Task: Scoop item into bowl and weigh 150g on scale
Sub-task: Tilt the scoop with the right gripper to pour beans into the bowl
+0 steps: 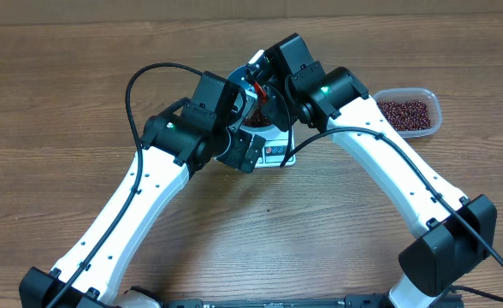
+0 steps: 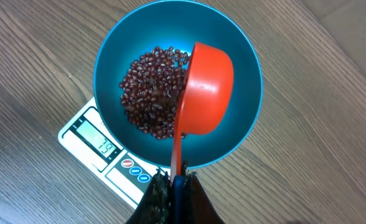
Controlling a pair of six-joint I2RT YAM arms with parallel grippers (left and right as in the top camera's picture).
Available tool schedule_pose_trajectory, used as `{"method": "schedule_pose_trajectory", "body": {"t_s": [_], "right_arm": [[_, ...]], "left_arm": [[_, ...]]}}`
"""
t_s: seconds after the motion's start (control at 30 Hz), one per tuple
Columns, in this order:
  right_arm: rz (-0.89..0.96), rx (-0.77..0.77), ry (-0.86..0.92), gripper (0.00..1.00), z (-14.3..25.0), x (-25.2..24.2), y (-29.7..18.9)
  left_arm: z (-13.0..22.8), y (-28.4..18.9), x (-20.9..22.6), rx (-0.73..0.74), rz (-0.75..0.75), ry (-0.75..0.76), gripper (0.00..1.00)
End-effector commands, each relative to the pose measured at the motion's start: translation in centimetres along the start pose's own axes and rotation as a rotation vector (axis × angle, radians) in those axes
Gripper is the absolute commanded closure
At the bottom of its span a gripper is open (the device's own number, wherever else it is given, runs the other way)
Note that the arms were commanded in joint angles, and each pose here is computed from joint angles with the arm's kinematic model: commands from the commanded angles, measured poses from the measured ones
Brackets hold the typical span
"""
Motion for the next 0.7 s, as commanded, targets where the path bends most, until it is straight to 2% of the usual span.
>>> {"method": "schedule_pose_trajectory", "body": {"t_s": [0.0,0.5,0.67], "right_arm": [[0.040,-0.051,0.001,0.96,-1.02,-0.88,-2.20],[0.039,-0.049,-0.010,0.96,-0.97,-0.86,-2.20],[-0.015,-0.030,-0.139,0.96,-0.44,0.02,-2.17]], "left_arm": [[-0.12,-0.70,0.04,-0.023,0.006,-0.009,0.00],[-0.12,-0.70,0.04,-0.023,0.007,-0.009,0.00],[-0.12,-0.70,0.04,-0.023,0.007,-0.009,0.00]]}}
Point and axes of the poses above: each gripper's point midway between its finger pads, its own y axis out along the fingers, its own x axis along the line the jaws close on, z = x × y, the point moved 4 cm from there along -y, back along the fingers, and after that the axes turned 4 degrees about -y, right-handed, at the moved point
